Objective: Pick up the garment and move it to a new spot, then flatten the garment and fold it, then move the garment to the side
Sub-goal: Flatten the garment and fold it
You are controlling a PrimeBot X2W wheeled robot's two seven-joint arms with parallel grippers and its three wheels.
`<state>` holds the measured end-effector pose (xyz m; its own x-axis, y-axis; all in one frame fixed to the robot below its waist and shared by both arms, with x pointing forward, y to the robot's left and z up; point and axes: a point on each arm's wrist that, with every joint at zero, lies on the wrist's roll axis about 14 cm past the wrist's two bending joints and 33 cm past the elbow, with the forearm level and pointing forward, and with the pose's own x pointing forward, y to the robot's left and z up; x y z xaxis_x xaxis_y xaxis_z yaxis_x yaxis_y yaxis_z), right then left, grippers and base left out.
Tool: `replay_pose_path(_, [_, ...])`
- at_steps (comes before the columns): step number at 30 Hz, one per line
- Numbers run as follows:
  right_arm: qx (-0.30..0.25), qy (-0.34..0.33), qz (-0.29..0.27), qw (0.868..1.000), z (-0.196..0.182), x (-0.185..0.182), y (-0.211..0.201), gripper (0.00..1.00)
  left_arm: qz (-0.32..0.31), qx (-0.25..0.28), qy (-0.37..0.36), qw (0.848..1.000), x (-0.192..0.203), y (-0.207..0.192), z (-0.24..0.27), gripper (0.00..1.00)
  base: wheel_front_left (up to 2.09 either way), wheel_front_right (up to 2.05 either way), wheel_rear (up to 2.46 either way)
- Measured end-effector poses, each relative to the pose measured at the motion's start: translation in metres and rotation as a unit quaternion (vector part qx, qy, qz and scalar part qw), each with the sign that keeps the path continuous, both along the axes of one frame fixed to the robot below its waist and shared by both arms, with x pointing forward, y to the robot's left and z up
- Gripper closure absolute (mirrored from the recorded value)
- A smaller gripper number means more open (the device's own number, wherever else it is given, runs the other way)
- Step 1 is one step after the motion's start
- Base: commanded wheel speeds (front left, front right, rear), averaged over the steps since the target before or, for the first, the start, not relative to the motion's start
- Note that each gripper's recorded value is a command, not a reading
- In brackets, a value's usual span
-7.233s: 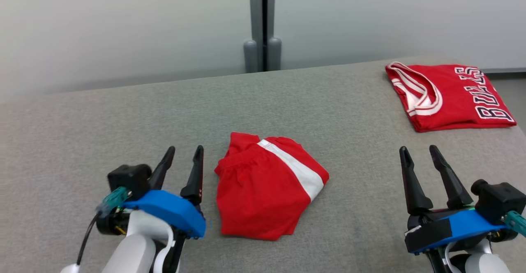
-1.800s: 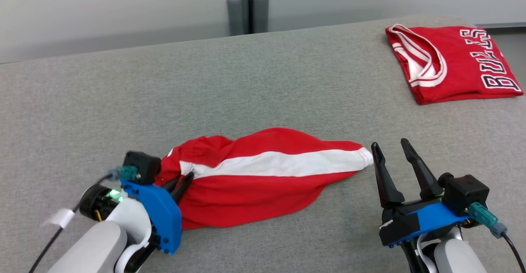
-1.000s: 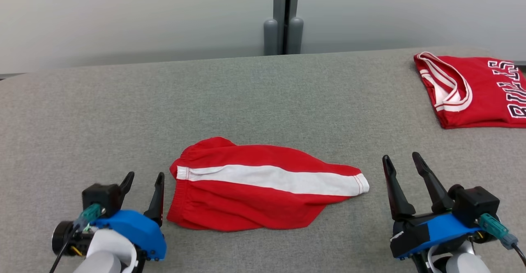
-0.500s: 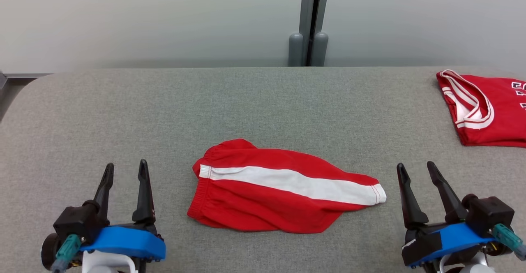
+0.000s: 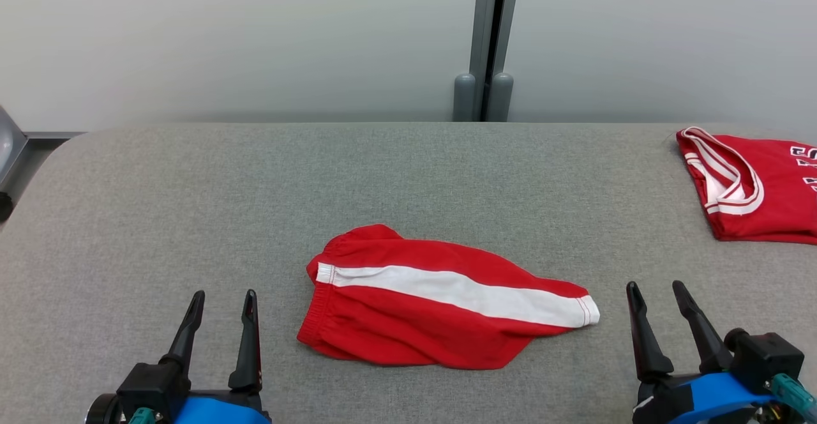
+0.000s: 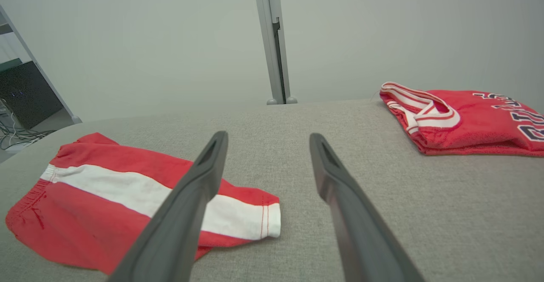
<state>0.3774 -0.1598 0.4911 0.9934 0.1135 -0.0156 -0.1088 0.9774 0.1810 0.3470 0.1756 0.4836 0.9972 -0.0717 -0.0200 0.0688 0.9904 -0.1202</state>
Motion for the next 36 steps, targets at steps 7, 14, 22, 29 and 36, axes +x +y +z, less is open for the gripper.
replay_pose_path(7, [-0.001, 0.007, -0.011, 1.000, -0.004, -0.009, -0.008, 0.00, -0.012, -0.002, 0.017, 1.000, 0.002, -0.005, -0.012, 0.00, 0.00, 0.00, 0.00])
replay_pose_path(14, [-0.001, 0.006, -0.016, 1.000, -0.003, -0.013, -0.011, 0.00, -0.026, 0.013, 0.020, 0.999, 0.010, -0.011, -0.015, 0.00, 0.00, 0.00, 0.00])
replay_pose_path(22, [0.000, 0.010, -0.018, 1.000, -0.005, -0.014, -0.012, 0.00, -0.031, 0.016, 0.024, 0.999, 0.012, -0.013, -0.018, 0.00, 0.00, 0.00, 0.00])
replay_pose_path(29, [0.000, 0.012, -0.017, 1.000, -0.006, -0.013, -0.012, 0.00, -0.036, 0.018, 0.021, 0.999, 0.015, -0.016, -0.016, 0.00, 0.00, 0.00, 0.00])
replay_pose_path(36, [0.000, 0.013, -0.015, 1.000, -0.006, -0.011, -0.010, 0.00, -0.064, 0.021, 0.043, 0.997, 0.018, -0.026, -0.024, 0.00, 0.00, 0.00, 0.00])
